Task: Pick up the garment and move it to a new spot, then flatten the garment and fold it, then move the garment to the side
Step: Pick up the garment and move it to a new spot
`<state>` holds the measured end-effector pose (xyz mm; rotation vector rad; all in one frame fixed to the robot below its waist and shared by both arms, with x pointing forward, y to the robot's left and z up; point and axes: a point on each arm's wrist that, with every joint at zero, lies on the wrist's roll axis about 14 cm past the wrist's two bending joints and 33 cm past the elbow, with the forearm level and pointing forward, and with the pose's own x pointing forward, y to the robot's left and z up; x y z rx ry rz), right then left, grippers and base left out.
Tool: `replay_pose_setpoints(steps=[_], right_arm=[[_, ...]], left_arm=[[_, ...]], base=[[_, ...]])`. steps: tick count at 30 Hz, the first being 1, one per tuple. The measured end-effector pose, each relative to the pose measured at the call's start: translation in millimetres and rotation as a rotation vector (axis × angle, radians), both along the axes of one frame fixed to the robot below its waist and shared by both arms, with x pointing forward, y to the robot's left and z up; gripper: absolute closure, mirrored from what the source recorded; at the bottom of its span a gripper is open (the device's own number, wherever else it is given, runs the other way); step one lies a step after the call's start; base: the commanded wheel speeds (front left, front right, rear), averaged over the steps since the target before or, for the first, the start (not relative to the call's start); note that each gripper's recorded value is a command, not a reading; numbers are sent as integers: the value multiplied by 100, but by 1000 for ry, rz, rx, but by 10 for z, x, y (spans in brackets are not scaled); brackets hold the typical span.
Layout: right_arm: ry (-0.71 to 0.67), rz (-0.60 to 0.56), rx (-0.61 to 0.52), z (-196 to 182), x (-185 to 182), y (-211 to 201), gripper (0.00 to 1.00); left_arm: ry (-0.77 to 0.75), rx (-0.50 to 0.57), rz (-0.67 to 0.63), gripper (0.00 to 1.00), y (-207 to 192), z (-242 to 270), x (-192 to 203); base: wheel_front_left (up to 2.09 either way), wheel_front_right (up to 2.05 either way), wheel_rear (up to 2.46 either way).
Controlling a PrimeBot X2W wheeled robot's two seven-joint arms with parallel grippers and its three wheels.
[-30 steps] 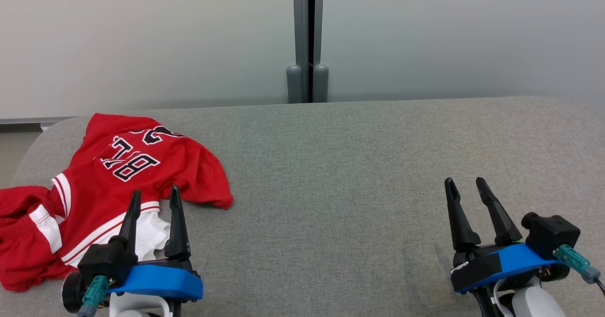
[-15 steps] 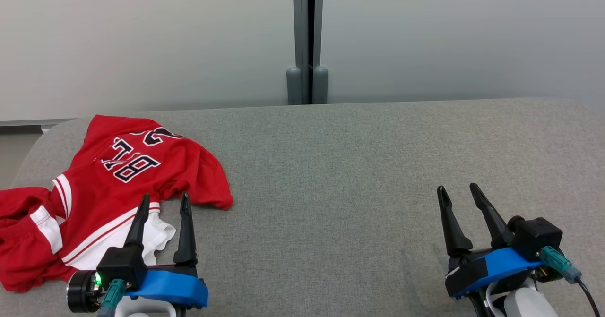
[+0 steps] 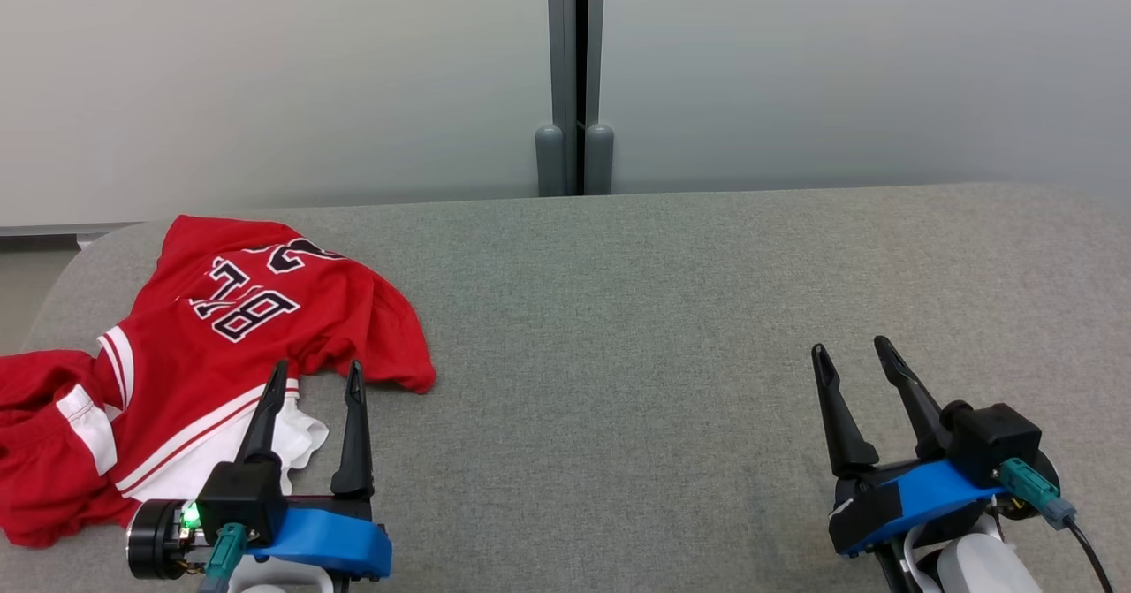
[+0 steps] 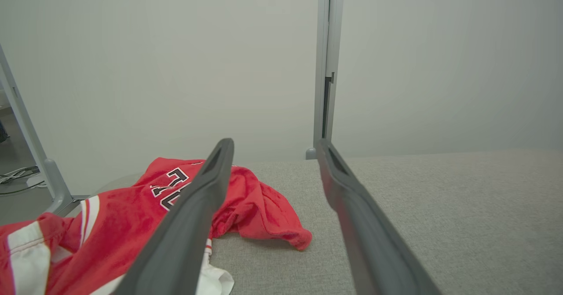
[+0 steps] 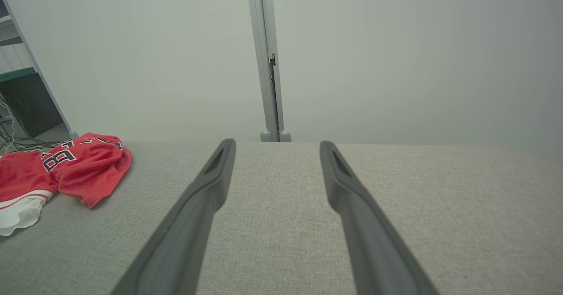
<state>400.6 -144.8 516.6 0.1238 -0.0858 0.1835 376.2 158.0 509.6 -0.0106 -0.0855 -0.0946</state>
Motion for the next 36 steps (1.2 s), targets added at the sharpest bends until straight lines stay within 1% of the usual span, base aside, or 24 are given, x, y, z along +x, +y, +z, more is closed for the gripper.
replay_pose_setpoints(steps=[10,14,16,17,18,23,24,25,27,28,29,33,34,36], right_arm=[[-6,26,3,20,6,89,0],[-13,79,12,48,18,268,0],[-16,115,14,59,18,388,0],[-21,154,17,79,18,527,0],[-21,154,17,79,18,527,0],[-32,256,30,133,29,884,0],[-38,283,36,158,21,975,0],[-52,336,48,215,-1,1160,0],[-56,359,51,233,-8,1235,0],[-60,406,55,253,-24,1388,0],[-60,406,55,253,-24,1388,0],[-51,496,54,233,-82,1683,0],[-47,535,58,228,-106,1813,0],[-45,552,58,222,-116,1868,0]], left_arm=[[7,-2,13,0,41,-22,-19],[-1,-10,53,0,166,6,-64],[-3,-12,81,0,250,13,-108],[-5,-13,116,0,364,20,-164],[-5,-13,116,0,364,20,-164],[-19,-20,211,0,669,57,-346],[-22,-22,233,0,737,61,-392],[-24,-25,277,0,871,63,-490],[-23,-26,297,0,932,59,-539],[-21,-28,346,0,1073,44,-652],[-21,-28,346,0,1073,44,-652],[-16,-41,439,0,1328,11,-882],[-6,-44,481,0,1433,-29,-1001],[0,-46,497,0,1467,-50,-1053]], base=[[0,0,0],[0,0,0],[0,0,0],[0,0,0],[0,0,0],[0,0,0],[0,0,0],[0,0,0],[0,0,0],[0,0,0],[0,0,0],[0,0,0],[0,0,0],[0,0,0]])
